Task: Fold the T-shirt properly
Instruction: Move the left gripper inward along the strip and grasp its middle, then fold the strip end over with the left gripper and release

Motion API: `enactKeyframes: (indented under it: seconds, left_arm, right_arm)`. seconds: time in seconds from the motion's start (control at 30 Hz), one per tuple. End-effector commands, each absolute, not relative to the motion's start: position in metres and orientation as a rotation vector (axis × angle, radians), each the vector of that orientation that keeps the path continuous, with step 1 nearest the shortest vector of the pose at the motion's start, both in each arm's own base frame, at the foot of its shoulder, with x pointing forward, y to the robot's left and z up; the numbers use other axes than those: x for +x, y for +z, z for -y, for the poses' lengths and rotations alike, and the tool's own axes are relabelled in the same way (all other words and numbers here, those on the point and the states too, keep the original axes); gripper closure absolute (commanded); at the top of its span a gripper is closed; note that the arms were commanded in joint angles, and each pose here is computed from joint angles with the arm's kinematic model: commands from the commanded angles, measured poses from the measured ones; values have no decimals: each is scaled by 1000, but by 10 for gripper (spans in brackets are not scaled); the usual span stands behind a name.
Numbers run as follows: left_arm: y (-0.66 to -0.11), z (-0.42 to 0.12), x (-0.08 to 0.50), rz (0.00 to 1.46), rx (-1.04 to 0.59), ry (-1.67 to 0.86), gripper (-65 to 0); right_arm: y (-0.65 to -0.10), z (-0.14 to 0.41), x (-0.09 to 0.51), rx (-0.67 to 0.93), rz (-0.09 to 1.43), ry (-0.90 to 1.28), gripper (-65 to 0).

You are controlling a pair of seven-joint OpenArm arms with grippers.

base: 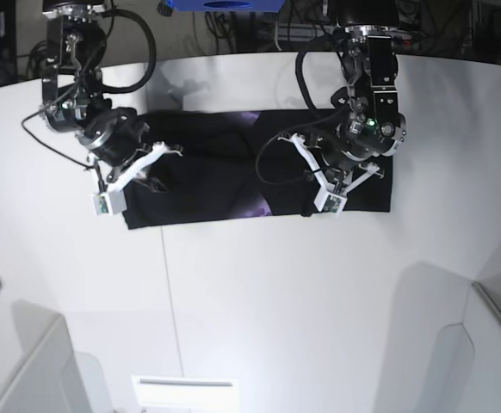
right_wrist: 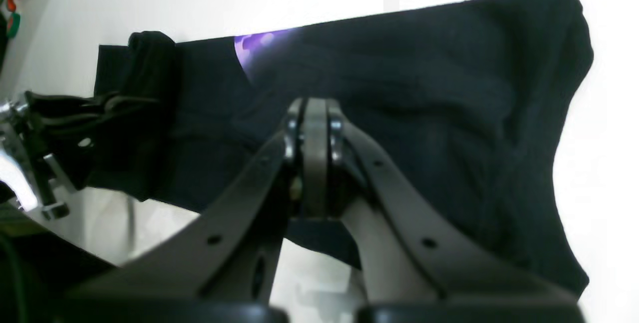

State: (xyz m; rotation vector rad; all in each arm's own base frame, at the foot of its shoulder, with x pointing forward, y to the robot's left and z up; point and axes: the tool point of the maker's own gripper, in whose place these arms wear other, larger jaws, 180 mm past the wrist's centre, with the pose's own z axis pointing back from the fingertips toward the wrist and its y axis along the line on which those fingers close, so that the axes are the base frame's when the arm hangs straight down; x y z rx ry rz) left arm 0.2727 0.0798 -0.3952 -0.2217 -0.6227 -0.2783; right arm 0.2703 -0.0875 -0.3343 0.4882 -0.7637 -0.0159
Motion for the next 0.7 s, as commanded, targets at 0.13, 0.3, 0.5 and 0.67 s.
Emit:
enactKeyframes:
  seconds: [0.13,0.3,0.5,0.67]
  left_arm:
    - [-384,-76,282,674,-235,-276,0]
    - [-384,-75,283,675,-241,-274,0]
    - [-383,-75,283,676,-243,-274,-26]
    - [-383,-62,281,675,-261,-312,-329]
  right_arm:
    - [-323,89,277,497,810,-15,0]
    - [-323,89,277,497,810,-15,0]
    - [-324,89,277,497,805,-14,0]
    - [-324,89,276,500,804,-14,0]
